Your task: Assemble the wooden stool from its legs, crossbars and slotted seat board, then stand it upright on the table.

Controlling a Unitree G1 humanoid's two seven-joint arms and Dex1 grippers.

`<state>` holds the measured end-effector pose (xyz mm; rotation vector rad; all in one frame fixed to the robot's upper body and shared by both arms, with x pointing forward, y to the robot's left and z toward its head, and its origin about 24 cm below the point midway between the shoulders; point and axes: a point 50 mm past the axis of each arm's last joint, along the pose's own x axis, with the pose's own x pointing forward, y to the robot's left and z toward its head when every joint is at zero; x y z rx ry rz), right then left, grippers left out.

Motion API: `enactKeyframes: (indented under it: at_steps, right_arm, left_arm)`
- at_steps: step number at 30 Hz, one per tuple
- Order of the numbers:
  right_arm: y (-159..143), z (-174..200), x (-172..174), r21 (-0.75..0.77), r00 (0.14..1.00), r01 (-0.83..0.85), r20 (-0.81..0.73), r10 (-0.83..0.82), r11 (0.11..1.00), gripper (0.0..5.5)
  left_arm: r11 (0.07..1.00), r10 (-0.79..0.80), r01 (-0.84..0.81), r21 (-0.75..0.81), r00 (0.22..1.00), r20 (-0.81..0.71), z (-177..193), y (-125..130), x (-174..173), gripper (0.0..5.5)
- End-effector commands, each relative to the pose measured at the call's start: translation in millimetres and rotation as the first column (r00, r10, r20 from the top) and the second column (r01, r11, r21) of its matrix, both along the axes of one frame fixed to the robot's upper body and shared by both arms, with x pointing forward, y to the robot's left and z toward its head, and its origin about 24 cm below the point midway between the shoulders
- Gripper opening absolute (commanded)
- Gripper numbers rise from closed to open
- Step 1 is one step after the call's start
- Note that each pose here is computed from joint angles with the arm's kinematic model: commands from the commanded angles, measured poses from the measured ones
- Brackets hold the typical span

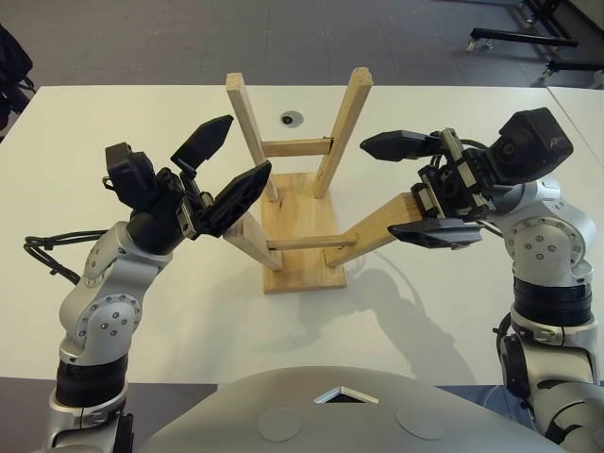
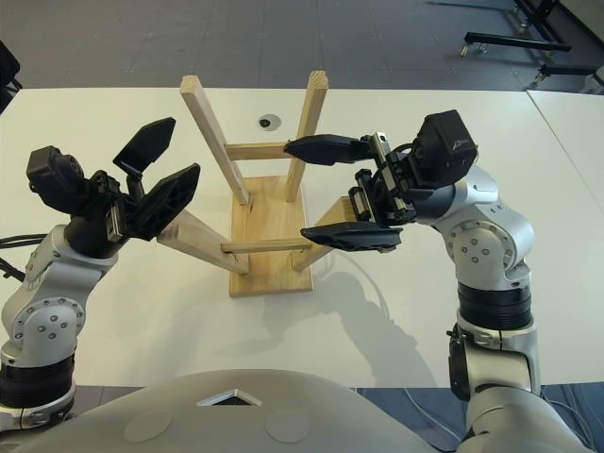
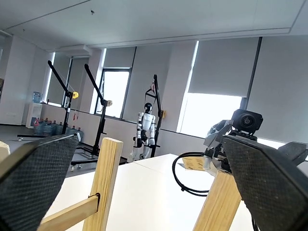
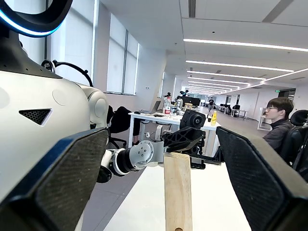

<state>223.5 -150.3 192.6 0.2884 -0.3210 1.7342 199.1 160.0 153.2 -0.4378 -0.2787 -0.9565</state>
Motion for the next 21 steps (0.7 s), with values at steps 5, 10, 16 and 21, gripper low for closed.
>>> enactKeyframes:
  at_steps: [5, 10, 16, 21]
  right_arm:
    - [8.4, 17.7, 4.4, 0.137, 0.997, 0.019, -0.081, -0.008, 0.990, 4.11]
    - [-4.0, 67.4, 10.3, 0.354, 1.000, 0.017, -0.028, -0.008, 0.935, 4.11]
    - [-11.2, 89.7, 21.4, 0.373, 1.000, -0.002, 0.003, 0.001, 0.928, 4.11]
    - [-6.8, 81.8, 19.8, 0.356, 1.000, -0.003, -0.004, 0.005, 0.934, 4.11]
  left_arm:
    - [0.973, 0.164, -0.138, 0.186, 0.977, -0.133, -26.0, 26.8, 3.5, 5.40]
    - [0.964, 0.233, -0.239, 0.113, 0.970, 0.063, 21.7, 43.2, 7.6, 5.40]
    - [0.975, 0.212, -0.222, 0.027, 0.957, 0.196, 50.5, 32.1, 10.3, 5.40]
    - [0.983, 0.180, -0.182, -0.007, 0.965, 0.191, 58.9, 27.7, 12.2, 5.40]
